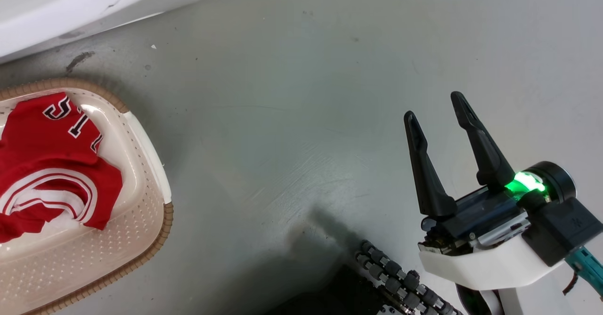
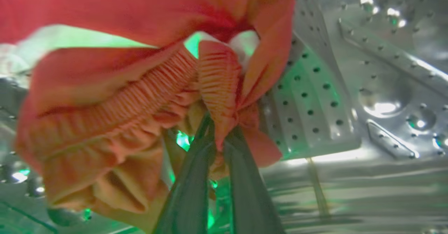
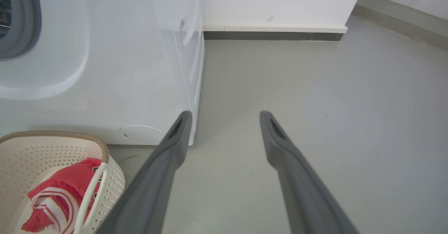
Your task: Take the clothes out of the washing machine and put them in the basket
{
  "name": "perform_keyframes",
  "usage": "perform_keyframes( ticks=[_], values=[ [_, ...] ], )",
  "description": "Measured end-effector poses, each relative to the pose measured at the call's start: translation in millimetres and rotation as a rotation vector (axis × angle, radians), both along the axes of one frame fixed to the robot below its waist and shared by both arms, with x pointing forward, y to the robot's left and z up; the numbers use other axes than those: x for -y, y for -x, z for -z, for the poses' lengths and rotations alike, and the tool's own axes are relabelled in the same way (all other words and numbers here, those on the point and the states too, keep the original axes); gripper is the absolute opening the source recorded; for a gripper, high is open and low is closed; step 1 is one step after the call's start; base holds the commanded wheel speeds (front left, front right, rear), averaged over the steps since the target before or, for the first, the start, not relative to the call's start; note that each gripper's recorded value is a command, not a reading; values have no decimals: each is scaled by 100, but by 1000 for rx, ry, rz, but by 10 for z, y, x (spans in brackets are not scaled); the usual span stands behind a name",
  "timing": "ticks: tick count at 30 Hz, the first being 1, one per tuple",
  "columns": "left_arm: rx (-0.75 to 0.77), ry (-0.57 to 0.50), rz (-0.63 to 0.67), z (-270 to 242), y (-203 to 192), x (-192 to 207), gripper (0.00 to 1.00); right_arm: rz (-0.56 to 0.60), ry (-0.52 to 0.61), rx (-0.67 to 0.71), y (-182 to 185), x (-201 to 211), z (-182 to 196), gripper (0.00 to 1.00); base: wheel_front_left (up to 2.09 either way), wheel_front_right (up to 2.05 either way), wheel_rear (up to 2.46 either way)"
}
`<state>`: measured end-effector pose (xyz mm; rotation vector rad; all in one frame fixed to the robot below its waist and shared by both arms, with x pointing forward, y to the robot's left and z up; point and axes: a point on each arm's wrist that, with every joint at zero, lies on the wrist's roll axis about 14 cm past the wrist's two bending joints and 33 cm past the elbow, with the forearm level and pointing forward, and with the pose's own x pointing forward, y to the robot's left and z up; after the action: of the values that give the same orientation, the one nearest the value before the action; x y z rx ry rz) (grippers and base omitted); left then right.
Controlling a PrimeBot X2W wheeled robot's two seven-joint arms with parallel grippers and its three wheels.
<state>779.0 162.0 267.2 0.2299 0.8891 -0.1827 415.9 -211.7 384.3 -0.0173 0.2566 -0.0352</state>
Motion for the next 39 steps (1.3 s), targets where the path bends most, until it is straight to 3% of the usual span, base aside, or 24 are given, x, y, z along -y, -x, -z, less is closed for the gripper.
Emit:
perform_keyframes(
  ticks=[9,16,31,39],
  values=[
    [169,37,8,-410,-156,-12,0,-16,11,63,-99,6,-191,100,0,0,0],
    [231,75,43,-652,-19,87,0,-25,33,110,-120,24,-356,100,0,0,0],
    [342,218,100,-1048,893,303,0,-48,76,240,-34,-14,-846,100,0,0,0],
    [499,300,122,-1548,1436,310,0,-68,85,328,84,-93,-1177,100,0,0,0]
  ],
)
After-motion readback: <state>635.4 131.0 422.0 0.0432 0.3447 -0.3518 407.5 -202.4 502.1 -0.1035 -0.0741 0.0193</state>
